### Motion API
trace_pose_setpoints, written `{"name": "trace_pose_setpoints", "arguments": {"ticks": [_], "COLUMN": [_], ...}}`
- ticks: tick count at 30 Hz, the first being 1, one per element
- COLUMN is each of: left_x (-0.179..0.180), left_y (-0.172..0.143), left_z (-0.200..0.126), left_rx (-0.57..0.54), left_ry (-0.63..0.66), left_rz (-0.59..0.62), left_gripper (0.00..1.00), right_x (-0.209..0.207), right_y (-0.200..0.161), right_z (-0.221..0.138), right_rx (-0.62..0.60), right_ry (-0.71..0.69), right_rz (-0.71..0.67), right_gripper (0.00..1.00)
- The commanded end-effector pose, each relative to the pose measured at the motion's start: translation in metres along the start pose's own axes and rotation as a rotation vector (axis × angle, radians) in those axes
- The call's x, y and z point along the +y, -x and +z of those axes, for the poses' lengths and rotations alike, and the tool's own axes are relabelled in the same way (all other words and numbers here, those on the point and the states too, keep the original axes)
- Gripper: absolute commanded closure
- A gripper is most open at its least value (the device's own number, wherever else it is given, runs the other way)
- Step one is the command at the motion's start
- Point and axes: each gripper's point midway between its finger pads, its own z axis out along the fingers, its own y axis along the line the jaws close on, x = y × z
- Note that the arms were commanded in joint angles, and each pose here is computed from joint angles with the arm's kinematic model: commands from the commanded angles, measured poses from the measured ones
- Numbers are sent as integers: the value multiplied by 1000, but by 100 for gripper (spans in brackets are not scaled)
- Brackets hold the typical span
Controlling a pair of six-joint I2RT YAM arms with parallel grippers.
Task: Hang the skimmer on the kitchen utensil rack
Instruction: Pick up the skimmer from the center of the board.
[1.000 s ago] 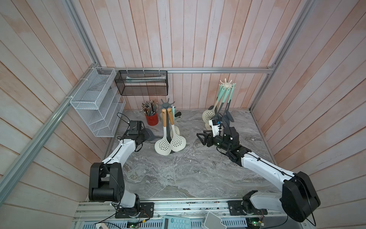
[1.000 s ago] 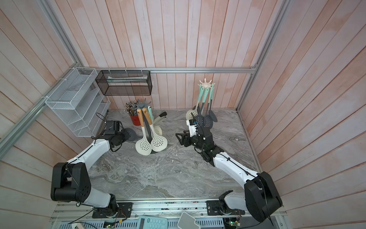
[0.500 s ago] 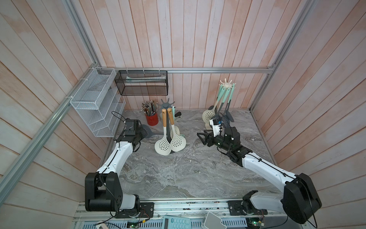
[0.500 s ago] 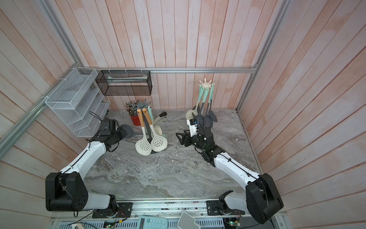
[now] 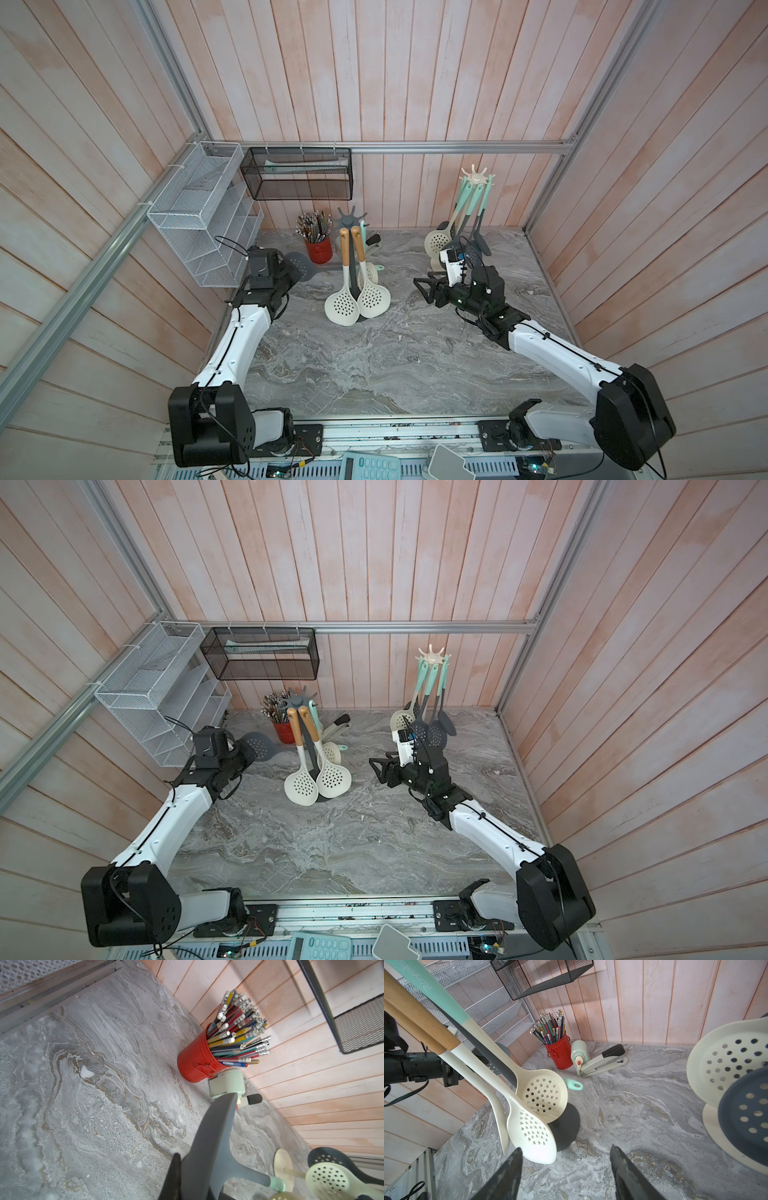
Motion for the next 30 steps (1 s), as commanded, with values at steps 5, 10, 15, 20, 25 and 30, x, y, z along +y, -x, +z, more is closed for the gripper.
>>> {"name": "trace_pose_setpoints", "arguments": {"ticks": [5,10,15,20,25,30], "left_x": [-24,-17,-9,2,13,25], "left_y": [2,-2,-7,-10,-9,-6], "left_z": [-12,-18,-21,-24,-33,-44], "left_rx": [29,37,58,74,81,72], "left_ry": [-182,-219,-259,-297,-335,-369], "left_rz": [-173,-274,-371,-463,-539,-595], "left_gripper": [98,98,98,98,98,98], "right_x": [9,11,17,26,40,56], "right_y": [22,25,30,37,48,56], "right_z": [-7,-7,-7,-8,-8,-3], "right_rx": [-56,-68,-85,-113,-159,-184], "right_ry": [20,30,48,68,95,119], "right_rz": [-26,-26,-30,-40,-41,-48], "right_gripper": [33,32,32,32,32,33]}}
